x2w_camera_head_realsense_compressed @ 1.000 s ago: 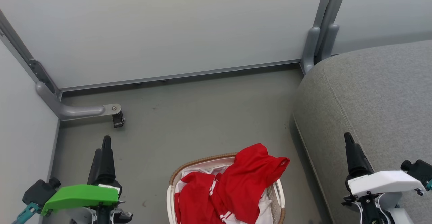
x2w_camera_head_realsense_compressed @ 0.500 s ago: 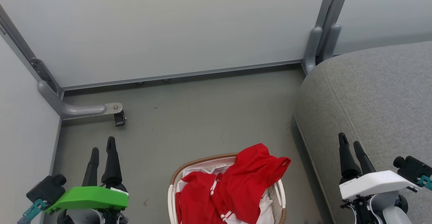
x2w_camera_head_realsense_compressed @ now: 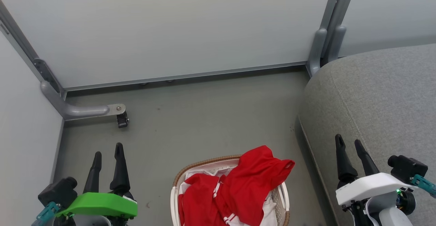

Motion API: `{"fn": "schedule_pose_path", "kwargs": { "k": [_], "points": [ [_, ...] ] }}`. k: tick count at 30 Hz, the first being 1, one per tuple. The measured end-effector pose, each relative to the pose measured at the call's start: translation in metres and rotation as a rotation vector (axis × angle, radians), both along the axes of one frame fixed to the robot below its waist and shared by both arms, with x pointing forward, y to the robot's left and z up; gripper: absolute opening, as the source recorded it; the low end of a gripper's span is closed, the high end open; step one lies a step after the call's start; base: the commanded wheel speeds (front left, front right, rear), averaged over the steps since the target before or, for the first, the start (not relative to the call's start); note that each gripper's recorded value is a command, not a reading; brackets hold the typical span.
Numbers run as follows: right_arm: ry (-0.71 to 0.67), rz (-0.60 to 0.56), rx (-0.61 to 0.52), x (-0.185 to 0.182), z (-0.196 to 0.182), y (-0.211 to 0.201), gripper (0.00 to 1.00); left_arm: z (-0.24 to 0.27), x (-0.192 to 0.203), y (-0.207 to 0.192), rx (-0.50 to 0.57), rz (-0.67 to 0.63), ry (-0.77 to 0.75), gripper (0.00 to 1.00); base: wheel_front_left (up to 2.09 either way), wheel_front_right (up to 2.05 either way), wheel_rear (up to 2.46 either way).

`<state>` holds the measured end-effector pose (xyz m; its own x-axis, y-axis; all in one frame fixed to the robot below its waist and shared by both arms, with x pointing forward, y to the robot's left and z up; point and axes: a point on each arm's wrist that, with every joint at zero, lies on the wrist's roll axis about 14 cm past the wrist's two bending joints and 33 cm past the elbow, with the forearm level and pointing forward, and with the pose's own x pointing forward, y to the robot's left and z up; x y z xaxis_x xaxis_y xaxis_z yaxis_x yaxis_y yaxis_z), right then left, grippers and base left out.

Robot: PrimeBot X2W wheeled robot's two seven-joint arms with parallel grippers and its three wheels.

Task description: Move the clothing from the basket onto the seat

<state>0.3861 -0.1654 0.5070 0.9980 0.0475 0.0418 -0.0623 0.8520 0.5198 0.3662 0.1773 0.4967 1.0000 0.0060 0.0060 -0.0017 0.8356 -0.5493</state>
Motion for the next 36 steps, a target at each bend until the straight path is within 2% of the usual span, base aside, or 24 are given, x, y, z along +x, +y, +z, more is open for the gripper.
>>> {"fn": "schedule_pose_path", "kwargs": {
  "k": [36],
  "points": [
    [-0.070, 0.100, -0.305, -0.006, 0.002, 0.031, 1.00, -0.023, -0.020, -0.007, 0.255, -0.034, 0.032, 1.00, 0.00, 0.00, 0.00]
  ]
}}
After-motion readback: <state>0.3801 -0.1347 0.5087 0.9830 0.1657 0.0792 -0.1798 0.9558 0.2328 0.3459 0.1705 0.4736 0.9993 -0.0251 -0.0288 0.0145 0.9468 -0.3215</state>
